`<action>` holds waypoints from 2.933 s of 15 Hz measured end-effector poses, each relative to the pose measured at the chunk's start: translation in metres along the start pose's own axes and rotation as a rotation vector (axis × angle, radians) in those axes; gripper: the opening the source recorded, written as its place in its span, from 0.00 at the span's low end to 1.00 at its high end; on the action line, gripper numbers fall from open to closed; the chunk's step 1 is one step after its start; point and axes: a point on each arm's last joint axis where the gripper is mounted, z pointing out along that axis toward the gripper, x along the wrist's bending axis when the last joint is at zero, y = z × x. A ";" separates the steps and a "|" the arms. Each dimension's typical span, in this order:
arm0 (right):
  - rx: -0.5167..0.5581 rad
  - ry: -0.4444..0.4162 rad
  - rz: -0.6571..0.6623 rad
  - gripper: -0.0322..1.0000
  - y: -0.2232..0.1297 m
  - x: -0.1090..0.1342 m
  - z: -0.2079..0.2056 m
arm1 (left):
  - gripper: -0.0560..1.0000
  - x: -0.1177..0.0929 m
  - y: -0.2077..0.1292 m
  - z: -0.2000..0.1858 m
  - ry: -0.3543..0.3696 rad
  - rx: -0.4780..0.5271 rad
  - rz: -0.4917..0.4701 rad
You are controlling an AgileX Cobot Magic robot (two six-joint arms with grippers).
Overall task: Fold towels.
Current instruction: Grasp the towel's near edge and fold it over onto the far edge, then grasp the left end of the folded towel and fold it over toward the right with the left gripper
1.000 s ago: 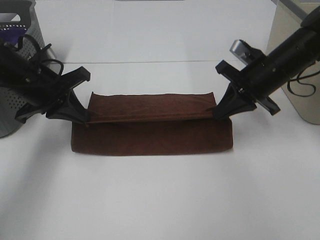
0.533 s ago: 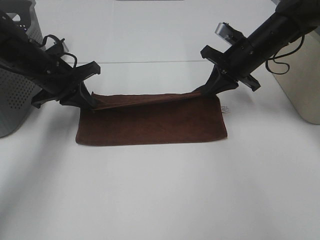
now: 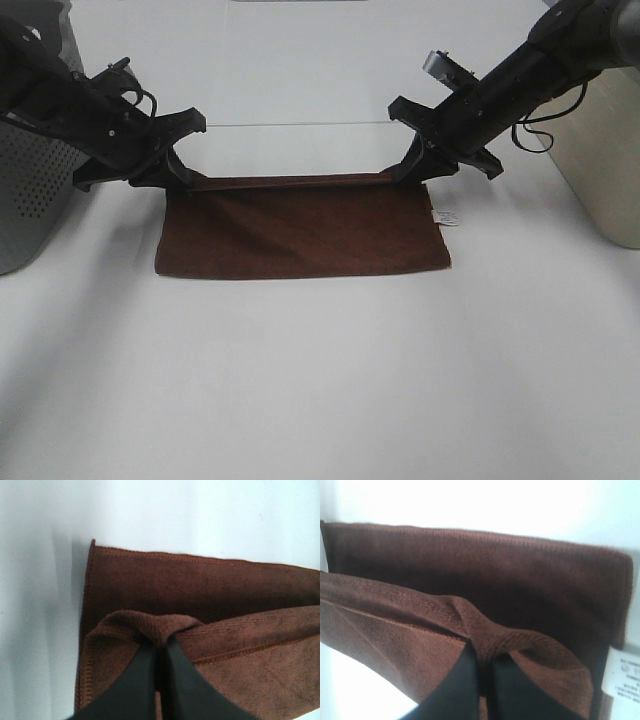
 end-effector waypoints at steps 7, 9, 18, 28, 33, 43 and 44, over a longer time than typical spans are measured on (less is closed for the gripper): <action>-0.012 -0.014 0.042 0.05 0.006 -0.013 0.022 | 0.09 0.014 -0.009 0.032 0.040 -0.007 -0.037; -0.031 -0.041 0.046 0.26 0.008 -0.017 0.021 | 0.29 0.017 -0.008 0.033 0.051 -0.018 -0.011; 0.029 -0.073 -0.016 0.88 0.004 -0.005 -0.009 | 0.87 0.019 -0.001 0.013 0.054 0.013 0.005; 0.156 -0.126 -0.015 0.88 -0.008 -0.010 -0.011 | 0.51 0.022 -0.007 0.045 -0.101 0.201 -0.161; 0.156 -0.127 -0.016 0.88 -0.008 -0.010 -0.011 | 0.07 0.022 0.020 0.018 0.025 0.194 -0.078; 0.156 -0.127 -0.016 0.88 -0.008 -0.010 -0.011 | 0.07 -0.088 0.037 -0.013 -0.135 0.188 -0.036; 0.156 -0.127 -0.016 0.88 -0.008 -0.010 -0.011 | 0.07 -0.101 0.030 -0.005 -0.165 0.188 -0.041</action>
